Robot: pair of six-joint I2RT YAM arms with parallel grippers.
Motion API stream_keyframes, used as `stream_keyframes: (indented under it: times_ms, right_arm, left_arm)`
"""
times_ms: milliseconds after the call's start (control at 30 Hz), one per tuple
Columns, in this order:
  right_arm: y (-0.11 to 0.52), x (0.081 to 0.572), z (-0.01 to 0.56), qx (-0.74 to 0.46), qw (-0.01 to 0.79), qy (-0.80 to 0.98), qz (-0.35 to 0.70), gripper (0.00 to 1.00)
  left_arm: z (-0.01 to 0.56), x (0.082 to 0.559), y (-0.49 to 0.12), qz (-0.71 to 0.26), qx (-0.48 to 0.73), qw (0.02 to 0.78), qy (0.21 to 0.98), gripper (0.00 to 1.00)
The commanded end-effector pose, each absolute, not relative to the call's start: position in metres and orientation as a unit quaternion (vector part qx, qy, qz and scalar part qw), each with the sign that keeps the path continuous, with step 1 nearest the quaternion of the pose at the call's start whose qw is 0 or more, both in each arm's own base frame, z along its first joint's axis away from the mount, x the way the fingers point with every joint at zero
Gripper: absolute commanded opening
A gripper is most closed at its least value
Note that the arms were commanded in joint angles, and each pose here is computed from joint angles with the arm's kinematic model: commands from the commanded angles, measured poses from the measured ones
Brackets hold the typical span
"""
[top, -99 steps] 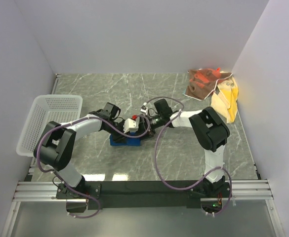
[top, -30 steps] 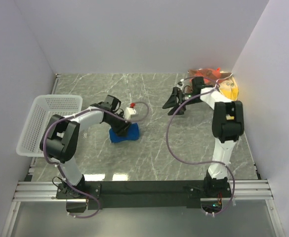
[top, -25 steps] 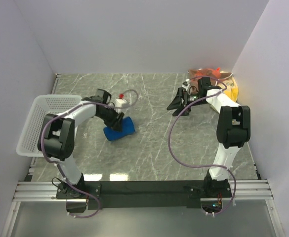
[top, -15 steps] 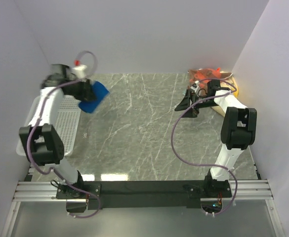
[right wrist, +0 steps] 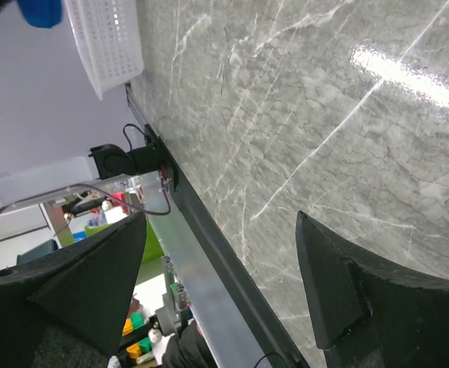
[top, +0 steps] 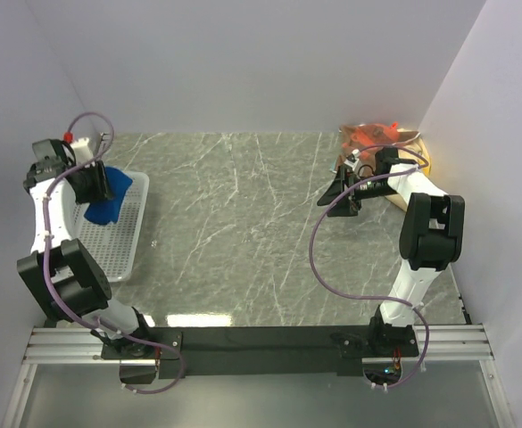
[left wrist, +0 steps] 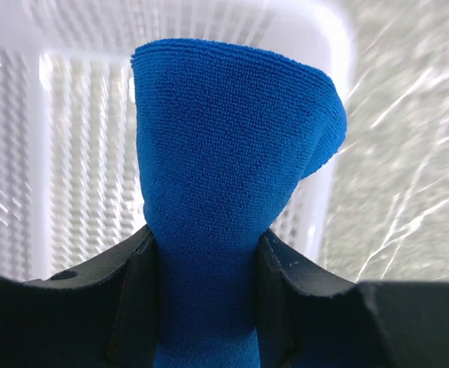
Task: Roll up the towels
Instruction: Place the rolled towel into the container
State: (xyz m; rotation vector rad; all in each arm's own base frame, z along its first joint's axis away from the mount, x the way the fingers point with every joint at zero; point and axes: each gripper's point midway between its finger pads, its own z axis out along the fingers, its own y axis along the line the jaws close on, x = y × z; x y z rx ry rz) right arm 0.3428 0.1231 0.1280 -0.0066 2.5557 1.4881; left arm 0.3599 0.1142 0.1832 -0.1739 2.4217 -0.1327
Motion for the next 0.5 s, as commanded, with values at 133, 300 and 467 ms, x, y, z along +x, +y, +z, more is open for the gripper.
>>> stream_keyframes:
  times_ms: [133,300,467]
  right_arm:
    - [0.125,0.339,0.141,-0.016,0.101,0.851,0.514,0.84]
    - [0.125,0.338,0.14,-0.016,0.096,0.852,0.514,0.84]
    - [0.125,0.338,0.137,-0.013,0.093,0.852,0.516,0.84]
  left_arm:
    - [0.155,0.361,0.125,-0.029,-0.135,0.35,0.926,0.0]
    - [0.131,0.369,0.138,-0.012,-0.159,0.333,0.929,0.0]
    - [0.106,0.377,0.137,-0.029,-0.182,0.314,0.931,0.0]
